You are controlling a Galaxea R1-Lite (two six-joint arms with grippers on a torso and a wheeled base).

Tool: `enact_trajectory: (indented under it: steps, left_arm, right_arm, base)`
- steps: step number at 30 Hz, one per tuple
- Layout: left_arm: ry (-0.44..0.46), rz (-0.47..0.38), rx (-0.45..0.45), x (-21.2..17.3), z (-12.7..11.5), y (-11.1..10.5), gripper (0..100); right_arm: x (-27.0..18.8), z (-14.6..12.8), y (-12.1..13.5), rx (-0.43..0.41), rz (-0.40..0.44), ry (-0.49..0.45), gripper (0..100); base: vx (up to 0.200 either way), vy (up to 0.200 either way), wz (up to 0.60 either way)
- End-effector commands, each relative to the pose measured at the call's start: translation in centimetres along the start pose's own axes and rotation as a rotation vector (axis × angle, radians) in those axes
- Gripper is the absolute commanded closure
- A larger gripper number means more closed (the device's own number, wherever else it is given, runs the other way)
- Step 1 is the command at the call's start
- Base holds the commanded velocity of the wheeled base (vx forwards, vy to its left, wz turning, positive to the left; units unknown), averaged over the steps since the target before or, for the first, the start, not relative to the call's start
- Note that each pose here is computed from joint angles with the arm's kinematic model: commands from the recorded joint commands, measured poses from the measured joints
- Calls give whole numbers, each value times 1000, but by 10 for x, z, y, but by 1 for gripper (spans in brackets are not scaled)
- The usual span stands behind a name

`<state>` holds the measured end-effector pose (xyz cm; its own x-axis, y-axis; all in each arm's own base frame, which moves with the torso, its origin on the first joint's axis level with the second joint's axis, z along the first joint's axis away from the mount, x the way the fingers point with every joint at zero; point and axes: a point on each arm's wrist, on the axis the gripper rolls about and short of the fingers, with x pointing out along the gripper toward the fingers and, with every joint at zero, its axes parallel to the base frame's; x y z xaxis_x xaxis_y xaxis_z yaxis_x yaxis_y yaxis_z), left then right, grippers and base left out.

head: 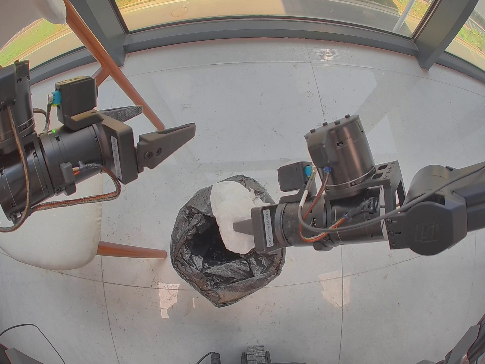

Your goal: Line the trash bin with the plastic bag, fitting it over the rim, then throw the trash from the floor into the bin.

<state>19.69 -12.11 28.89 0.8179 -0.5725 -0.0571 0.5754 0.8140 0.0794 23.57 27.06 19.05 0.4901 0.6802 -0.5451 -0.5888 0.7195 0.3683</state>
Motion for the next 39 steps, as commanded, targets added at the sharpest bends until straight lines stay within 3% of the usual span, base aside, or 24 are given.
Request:
enact_trajectory:
  steps: [1,6,10,17,20,23,27,29,34,39]
  left_arm:
    - [0,3,-1,1,0,1,0]
    - [-3,8,-2,0,1,1,0]
    - [-7,16,-10,-4,1,2,0]
    - [-49,115,-12,-27,8,21,0]
    - [-86,167,-8,-48,12,27,0]
    - [-93,223,-5,-68,7,31,0]
    - [-123,308,-2,-104,-2,30,0]
    - [-128,395,-23,-125,-14,29,0]
    - [-184,534,-92,-164,-35,19,0]
    - [-230,612,-102,-196,-63,1,0]
  right_arm:
    - [1,-4,3,-5,7,11,0]
    - [-4,-1,4,-3,6,-14,0]
    - [-39,5,-6,31,-28,-77,0]
    - [-120,-1,-63,189,-190,-225,0]
    - [-168,-14,-87,250,-293,-331,0]
    - [-205,-32,-93,272,-357,-429,0]
    - [-251,-58,-81,253,-397,-593,0]
    - [-271,-79,-74,255,-462,-674,0]
    - [-289,-131,-67,257,-571,-780,0]
    - [-290,-188,-67,80,-658,-792,0]
  base:
    - [0,0,0]
    - [0,0,0]
    - [0,0,0]
    - [0,0,0]
    - [0,0,0]
    - [0,0,0]
    - [0,0,0]
    - [0,0,0]
    - [0,0,0]
    - [0,0,0]
